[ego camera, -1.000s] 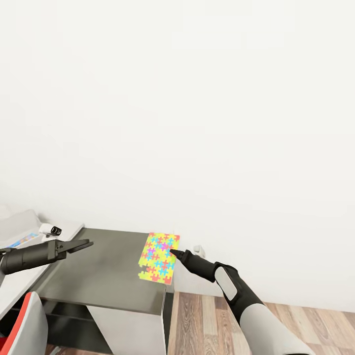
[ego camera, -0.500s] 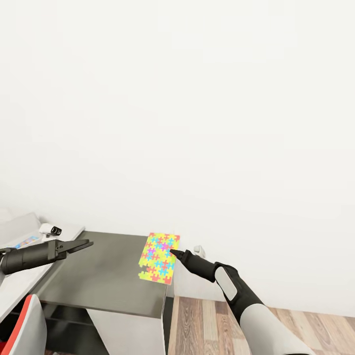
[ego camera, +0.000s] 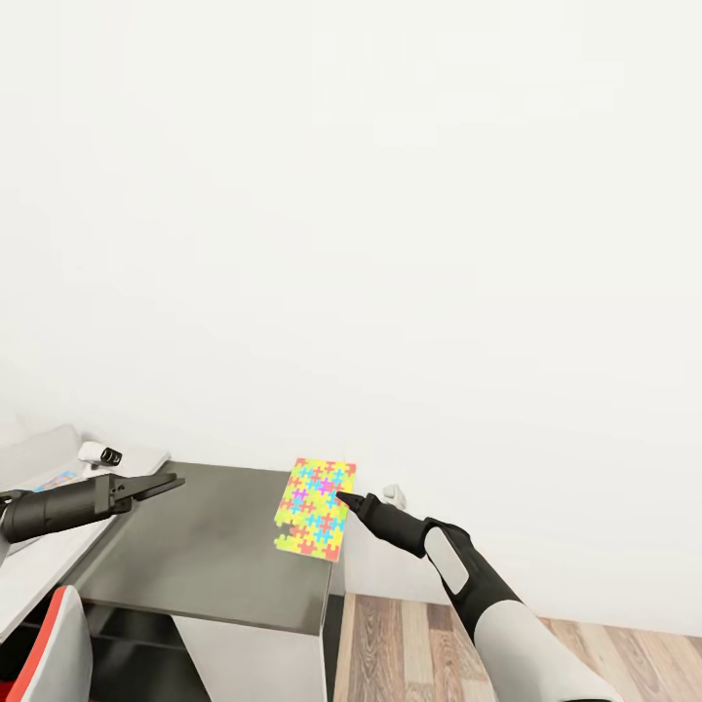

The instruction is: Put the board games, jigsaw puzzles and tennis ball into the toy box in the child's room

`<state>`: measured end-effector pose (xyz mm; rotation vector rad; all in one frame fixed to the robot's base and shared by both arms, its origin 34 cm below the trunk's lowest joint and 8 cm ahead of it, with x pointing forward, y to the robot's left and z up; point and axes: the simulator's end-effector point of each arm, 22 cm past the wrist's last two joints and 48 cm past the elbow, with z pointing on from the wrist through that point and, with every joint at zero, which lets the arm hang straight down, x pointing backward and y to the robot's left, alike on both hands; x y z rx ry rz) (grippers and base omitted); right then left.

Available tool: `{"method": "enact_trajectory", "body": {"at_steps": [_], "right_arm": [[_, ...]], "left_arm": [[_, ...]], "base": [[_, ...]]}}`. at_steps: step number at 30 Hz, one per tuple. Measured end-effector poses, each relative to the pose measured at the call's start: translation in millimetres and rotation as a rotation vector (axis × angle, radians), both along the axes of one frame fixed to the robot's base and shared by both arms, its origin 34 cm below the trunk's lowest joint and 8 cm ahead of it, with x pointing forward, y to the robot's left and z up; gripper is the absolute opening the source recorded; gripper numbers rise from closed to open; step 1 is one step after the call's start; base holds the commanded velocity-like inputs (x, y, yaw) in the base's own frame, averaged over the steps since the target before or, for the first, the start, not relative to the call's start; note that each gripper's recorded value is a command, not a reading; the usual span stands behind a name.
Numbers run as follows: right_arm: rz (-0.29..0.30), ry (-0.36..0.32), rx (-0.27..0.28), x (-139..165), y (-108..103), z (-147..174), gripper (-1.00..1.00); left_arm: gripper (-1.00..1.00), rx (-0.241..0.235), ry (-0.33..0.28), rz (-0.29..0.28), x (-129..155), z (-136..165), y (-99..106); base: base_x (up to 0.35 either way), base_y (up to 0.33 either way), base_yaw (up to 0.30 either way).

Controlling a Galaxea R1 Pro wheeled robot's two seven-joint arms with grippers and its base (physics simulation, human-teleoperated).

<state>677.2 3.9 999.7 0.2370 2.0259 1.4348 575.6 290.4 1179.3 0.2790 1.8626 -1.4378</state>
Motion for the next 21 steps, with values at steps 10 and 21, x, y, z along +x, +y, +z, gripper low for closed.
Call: {"method": "enact_trajectory", "body": {"at_steps": [10, 21], "right_arm": [[-0.003, -0.008, -0.001, 1.3, -0.3, 2.2, -1.0], [-0.003, -0.007, -0.001, 1.0, -0.1, 1.6, -1.0]], "left_arm": [[1.0, 0.0, -0.001, 0.0, -0.2, 0.5, 0.0], [1.0, 0.001, -0.001, 0.0, -0.3, 0.4, 0.1]], "base": [[0.0, 0.0, 0.048], [0.0, 0.0, 0.265]]}}
